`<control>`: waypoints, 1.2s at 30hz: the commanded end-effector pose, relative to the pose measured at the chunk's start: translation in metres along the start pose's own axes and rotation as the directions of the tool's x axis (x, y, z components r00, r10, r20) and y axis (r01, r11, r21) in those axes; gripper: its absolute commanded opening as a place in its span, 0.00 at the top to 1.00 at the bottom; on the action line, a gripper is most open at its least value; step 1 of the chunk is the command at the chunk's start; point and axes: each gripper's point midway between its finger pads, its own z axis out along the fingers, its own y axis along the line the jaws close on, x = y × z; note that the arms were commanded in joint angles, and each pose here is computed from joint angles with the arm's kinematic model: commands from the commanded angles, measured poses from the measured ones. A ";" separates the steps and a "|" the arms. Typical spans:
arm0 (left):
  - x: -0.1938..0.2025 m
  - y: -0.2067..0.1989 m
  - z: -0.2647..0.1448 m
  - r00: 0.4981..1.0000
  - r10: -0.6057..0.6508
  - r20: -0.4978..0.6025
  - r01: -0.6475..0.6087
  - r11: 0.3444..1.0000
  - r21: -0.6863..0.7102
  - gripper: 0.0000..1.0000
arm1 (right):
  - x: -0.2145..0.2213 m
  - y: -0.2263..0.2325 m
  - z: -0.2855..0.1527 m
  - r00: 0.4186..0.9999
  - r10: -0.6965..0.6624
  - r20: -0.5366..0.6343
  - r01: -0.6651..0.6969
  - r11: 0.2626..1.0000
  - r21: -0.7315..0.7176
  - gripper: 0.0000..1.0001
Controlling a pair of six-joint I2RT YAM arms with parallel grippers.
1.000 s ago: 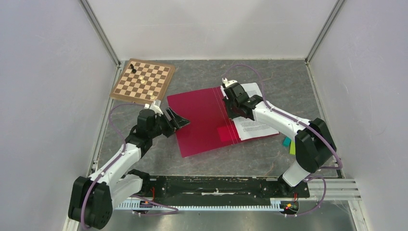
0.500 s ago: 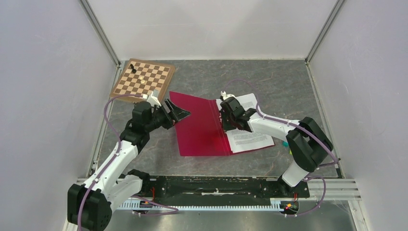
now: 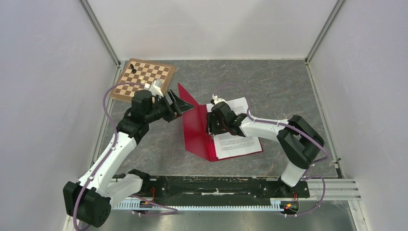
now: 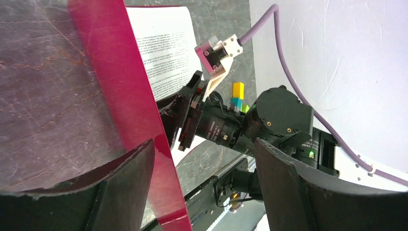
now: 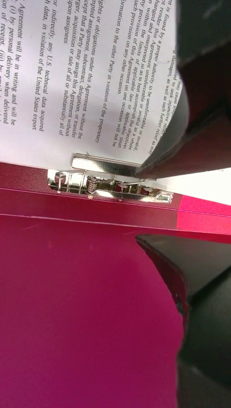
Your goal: Put the files into the folder
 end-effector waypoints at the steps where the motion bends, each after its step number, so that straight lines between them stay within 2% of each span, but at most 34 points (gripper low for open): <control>1: 0.003 -0.014 0.004 0.997 0.070 -0.030 -0.070 0.997 0.010 0.18 | -0.041 0.020 -0.021 0.993 0.007 0.116 0.000 0.998 -0.056 0.47; 7: 0.008 -0.038 0.021 0.992 0.112 -0.053 -0.110 0.993 0.041 0.18 | -0.070 -0.008 -0.058 0.978 -0.001 0.208 -0.003 1.000 0.016 0.35; 14: 0.019 -0.083 0.053 0.977 0.192 -0.095 -0.180 0.976 0.120 0.18 | -0.109 -0.074 -0.140 0.923 -0.003 0.385 -0.071 0.981 0.178 0.24; 19: 0.029 -0.108 0.090 0.966 0.233 -0.110 -0.213 0.962 0.172 0.18 | -0.123 -0.098 -0.203 0.864 -0.044 0.501 -0.114 0.953 0.280 0.19; 23: 0.041 -0.115 0.126 0.964 0.232 -0.127 -0.202 0.956 0.213 0.18 | -0.122 -0.107 -0.236 0.840 -0.063 0.539 -0.135 0.938 0.321 0.18; 30: 0.073 -0.118 0.178 0.945 0.267 -0.190 -0.212 0.940 0.266 0.18 | -0.114 -0.119 -0.259 0.829 -0.084 0.553 -0.152 0.917 0.368 0.17; 36: 0.106 -0.068 0.217 0.926 0.250 -0.284 -0.207 0.963 0.172 0.18 | -0.103 -0.124 -0.243 0.852 -0.092 0.516 -0.132 0.915 0.381 0.16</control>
